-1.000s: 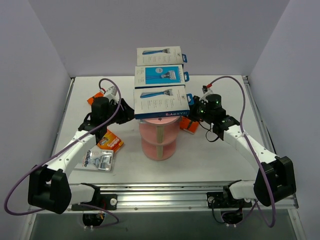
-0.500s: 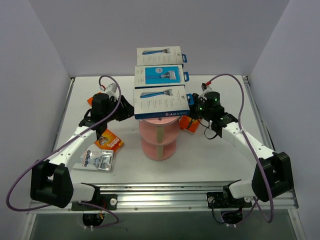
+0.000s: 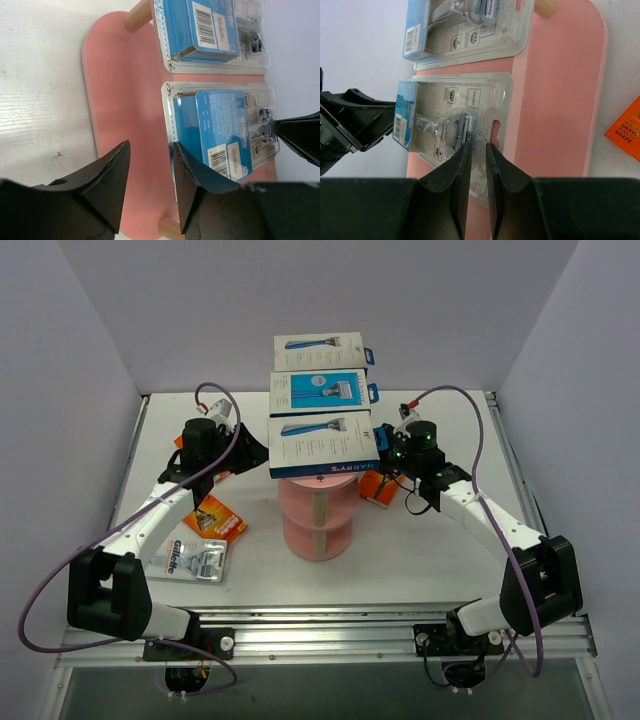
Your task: Place and organize the shaving razors onto the shelf
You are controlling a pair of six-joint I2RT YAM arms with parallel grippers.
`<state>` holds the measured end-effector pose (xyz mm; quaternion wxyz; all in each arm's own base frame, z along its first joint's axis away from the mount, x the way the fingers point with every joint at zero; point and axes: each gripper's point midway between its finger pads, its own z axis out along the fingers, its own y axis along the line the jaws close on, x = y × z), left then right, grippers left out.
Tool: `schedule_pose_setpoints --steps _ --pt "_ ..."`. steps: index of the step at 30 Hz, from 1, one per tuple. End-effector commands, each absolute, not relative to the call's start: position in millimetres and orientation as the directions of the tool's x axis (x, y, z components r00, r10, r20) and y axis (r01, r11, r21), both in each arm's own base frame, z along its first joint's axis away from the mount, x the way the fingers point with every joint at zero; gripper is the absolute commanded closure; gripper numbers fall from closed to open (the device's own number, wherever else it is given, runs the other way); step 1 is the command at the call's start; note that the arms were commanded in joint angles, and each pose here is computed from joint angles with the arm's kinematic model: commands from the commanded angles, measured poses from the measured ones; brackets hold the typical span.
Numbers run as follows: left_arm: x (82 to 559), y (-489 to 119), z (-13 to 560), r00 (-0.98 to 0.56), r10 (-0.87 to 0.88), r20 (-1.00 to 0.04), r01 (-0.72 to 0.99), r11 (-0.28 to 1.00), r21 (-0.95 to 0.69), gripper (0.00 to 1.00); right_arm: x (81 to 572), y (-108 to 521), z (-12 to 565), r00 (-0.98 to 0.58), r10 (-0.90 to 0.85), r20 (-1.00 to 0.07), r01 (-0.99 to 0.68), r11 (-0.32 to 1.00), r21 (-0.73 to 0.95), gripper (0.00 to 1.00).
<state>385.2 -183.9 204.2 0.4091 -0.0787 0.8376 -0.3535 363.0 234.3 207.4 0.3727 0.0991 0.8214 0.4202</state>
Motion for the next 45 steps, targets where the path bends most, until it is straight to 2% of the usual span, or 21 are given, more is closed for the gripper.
schedule_pose_setpoints --steps 1,17,45 --pt "389 -196 225 -0.645 -0.400 -0.651 0.234 0.707 -0.667 0.52 351 243 188 -0.765 0.416 -0.491 -0.136 0.641 0.755 0.85" --pt "397 -202 237 -0.638 -0.400 -0.658 0.264 0.690 -0.674 0.54 365 226 192 -0.747 0.457 -0.483 -0.108 0.634 0.766 0.85" --pt "404 -202 234 -0.639 -0.378 -0.670 0.266 0.709 -0.653 0.54 377 234 194 -0.752 0.453 -0.479 -0.126 0.615 0.778 0.84"
